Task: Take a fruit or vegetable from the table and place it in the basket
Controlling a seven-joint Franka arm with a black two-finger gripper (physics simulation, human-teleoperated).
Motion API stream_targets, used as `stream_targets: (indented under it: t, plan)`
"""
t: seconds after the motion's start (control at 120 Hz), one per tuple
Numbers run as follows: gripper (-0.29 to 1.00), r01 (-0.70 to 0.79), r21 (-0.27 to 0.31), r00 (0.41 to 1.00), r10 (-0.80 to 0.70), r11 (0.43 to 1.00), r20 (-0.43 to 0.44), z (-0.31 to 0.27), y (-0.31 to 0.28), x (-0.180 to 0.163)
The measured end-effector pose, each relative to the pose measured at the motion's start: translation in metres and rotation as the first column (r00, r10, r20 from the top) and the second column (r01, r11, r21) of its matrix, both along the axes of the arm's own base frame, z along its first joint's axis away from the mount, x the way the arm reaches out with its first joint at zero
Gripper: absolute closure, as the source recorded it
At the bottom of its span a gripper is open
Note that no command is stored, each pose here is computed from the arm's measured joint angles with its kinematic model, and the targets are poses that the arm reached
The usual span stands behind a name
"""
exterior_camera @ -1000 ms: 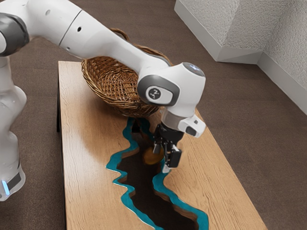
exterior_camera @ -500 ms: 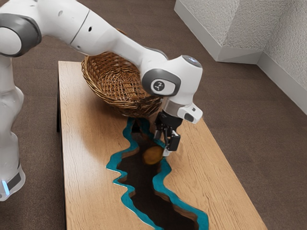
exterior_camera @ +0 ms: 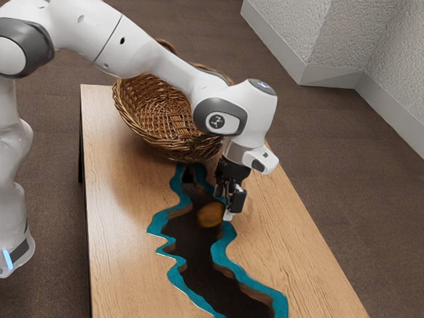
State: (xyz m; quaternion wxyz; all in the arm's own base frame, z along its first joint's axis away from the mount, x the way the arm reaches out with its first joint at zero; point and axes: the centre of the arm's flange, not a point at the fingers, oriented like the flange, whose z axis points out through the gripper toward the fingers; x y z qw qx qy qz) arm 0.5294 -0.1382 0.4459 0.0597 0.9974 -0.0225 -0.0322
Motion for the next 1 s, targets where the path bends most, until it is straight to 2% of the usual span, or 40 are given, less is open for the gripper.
stream_targets:
  t: [1.0]
  plan:
    - [0.0, 0.017, -0.037, 0.999, -0.018, 0.999, -0.042, -0.014, -0.004, -0.021]
